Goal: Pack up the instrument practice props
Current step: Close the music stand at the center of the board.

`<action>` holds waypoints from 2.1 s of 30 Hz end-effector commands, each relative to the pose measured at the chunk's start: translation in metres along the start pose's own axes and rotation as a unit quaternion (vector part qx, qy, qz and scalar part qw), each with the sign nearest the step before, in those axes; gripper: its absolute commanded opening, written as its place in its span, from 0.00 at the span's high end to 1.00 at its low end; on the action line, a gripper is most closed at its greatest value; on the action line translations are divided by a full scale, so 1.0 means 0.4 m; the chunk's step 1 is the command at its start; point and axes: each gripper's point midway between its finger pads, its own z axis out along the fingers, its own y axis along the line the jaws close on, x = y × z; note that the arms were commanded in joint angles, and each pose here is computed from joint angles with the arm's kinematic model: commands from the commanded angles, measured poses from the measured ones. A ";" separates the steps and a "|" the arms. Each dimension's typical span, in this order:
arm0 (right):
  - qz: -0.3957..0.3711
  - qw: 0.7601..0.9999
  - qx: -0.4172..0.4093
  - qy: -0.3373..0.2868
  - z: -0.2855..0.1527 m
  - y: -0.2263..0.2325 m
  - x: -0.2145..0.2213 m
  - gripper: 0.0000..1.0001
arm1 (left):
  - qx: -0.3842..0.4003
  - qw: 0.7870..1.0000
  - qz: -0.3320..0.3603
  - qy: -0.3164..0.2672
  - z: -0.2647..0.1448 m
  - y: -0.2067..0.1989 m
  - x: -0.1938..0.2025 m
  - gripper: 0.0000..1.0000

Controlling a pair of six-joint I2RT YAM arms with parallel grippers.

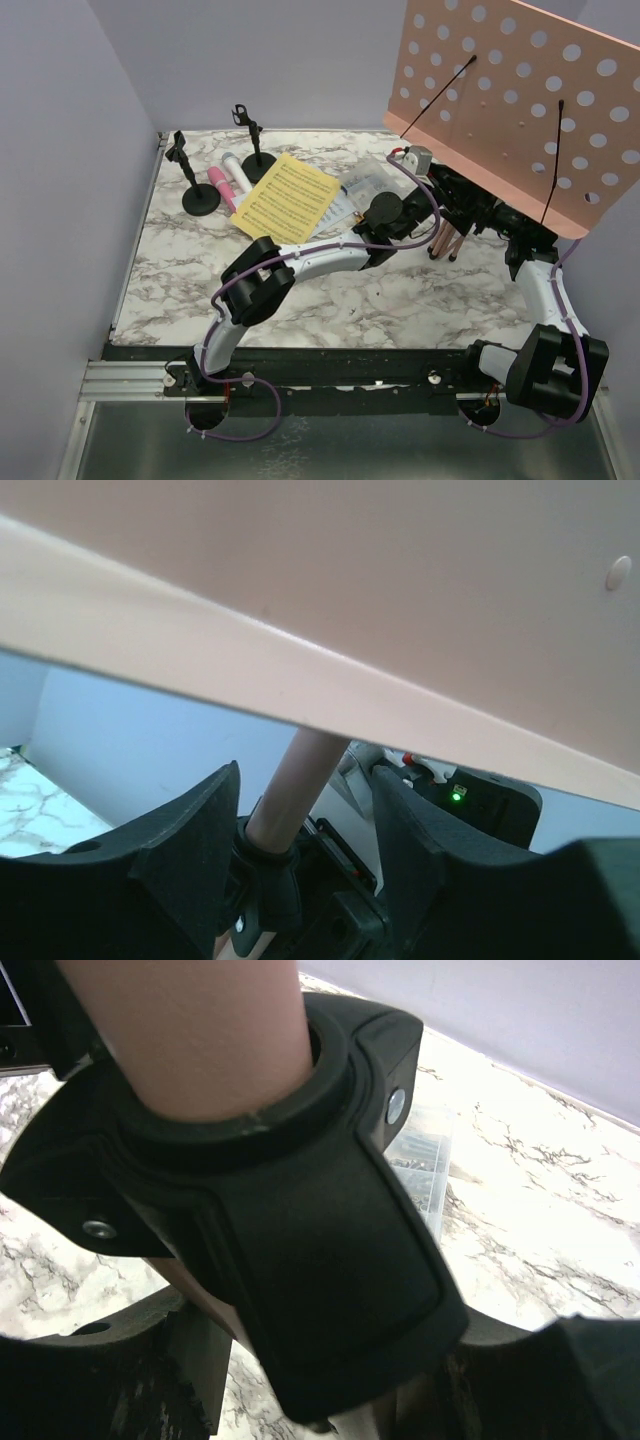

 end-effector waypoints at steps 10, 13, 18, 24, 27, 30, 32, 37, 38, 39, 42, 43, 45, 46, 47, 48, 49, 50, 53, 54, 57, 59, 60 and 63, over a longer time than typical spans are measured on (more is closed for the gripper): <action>0.073 0.997 -0.006 0.023 -0.001 0.026 0.037 0.55 | -0.031 0.999 0.030 0.002 0.029 -0.019 0.031 0.53; 0.071 0.997 -0.005 0.023 -0.002 0.026 0.036 0.55 | -0.034 0.999 0.033 0.001 0.033 -0.018 0.031 0.53; 0.070 0.997 -0.005 0.023 -0.002 0.026 0.035 0.55 | -0.042 0.999 0.033 -0.003 0.038 -0.012 0.029 0.61; 0.070 0.997 -0.008 0.023 -0.002 0.029 0.034 0.55 | -0.041 0.998 0.042 -0.007 0.047 -0.011 0.024 0.63; 0.070 0.997 -0.008 0.023 -0.002 0.029 0.034 0.55 | -0.039 0.998 0.044 -0.006 0.049 -0.011 0.028 0.63; 0.070 0.997 -0.009 0.023 -0.002 0.030 0.034 0.55 | -0.034 0.998 0.047 -0.006 0.052 -0.014 0.029 0.61; 0.070 0.997 -0.009 0.023 -0.002 0.030 0.034 0.55 | -0.030 0.998 0.052 -0.005 0.054 -0.018 0.029 0.59; 0.070 0.997 -0.009 0.024 -0.002 0.029 0.034 0.55 | -0.016 0.997 0.070 -0.003 0.058 -0.029 0.028 0.62; 0.070 0.997 -0.010 0.024 -0.002 0.030 0.035 0.55 | -0.011 0.997 0.073 -0.002 0.060 -0.032 0.027 0.67; 0.071 0.997 -0.010 0.024 -0.002 0.030 0.036 0.54 | -0.006 0.997 0.076 -0.001 0.061 -0.036 0.026 0.73; 0.071 0.997 -0.011 0.024 -0.002 0.030 0.036 0.54 | 0.006 0.997 0.083 0.002 0.061 -0.046 0.027 0.88; 0.071 0.997 -0.011 0.024 -0.002 0.031 0.036 0.54 | 0.010 0.996 0.085 0.003 0.060 -0.050 0.027 0.92; 0.073 0.997 -0.012 0.024 -0.002 0.031 0.036 0.53 | 0.017 0.996 0.088 0.005 0.060 -0.058 0.024 0.98; 0.073 0.997 -0.012 0.024 -0.002 0.031 0.035 0.53 | 0.019 0.996 0.090 0.006 0.059 -0.061 0.024 1.00; 0.073 0.997 -0.013 0.023 -0.002 0.032 0.033 0.52 | 0.022 0.995 0.092 0.007 0.057 -0.063 0.023 1.00; 0.074 0.997 -0.013 0.023 -0.002 0.032 0.032 0.51 | 0.023 0.995 0.095 0.006 0.057 -0.065 0.018 1.00; 0.073 0.997 -0.013 0.023 -0.002 0.032 0.030 0.48 | 0.024 0.995 0.096 0.006 0.056 -0.067 0.014 1.00; 0.073 0.997 -0.012 0.023 -0.002 0.031 0.030 0.45 | 0.024 0.995 0.099 0.005 0.055 -0.068 0.007 1.00; 0.072 0.997 -0.011 0.022 -0.003 0.032 0.027 0.33 | 0.021 0.994 0.105 0.003 0.050 -0.066 -0.005 1.00; 0.072 0.997 -0.011 0.023 -0.003 0.032 0.027 0.29 | 0.020 0.994 0.108 0.001 0.050 -0.066 -0.014 1.00; 0.070 0.997 -0.011 0.021 -0.005 0.035 0.022 0.18 | 0.016 0.993 0.119 -0.001 0.046 -0.057 -0.031 1.00; 0.071 0.997 -0.014 0.021 -0.005 0.039 0.021 0.12 | 0.018 0.992 0.126 -0.004 0.046 -0.060 -0.045 1.00; 0.072 0.997 -0.016 0.020 -0.005 0.040 0.021 0.10 | 0.018 0.991 0.130 -0.006 0.046 -0.060 -0.054 1.00; 0.073 0.997 -0.021 0.019 -0.005 0.045 0.018 0.06 | 0.018 0.990 0.142 -0.011 0.045 -0.060 -0.076 1.00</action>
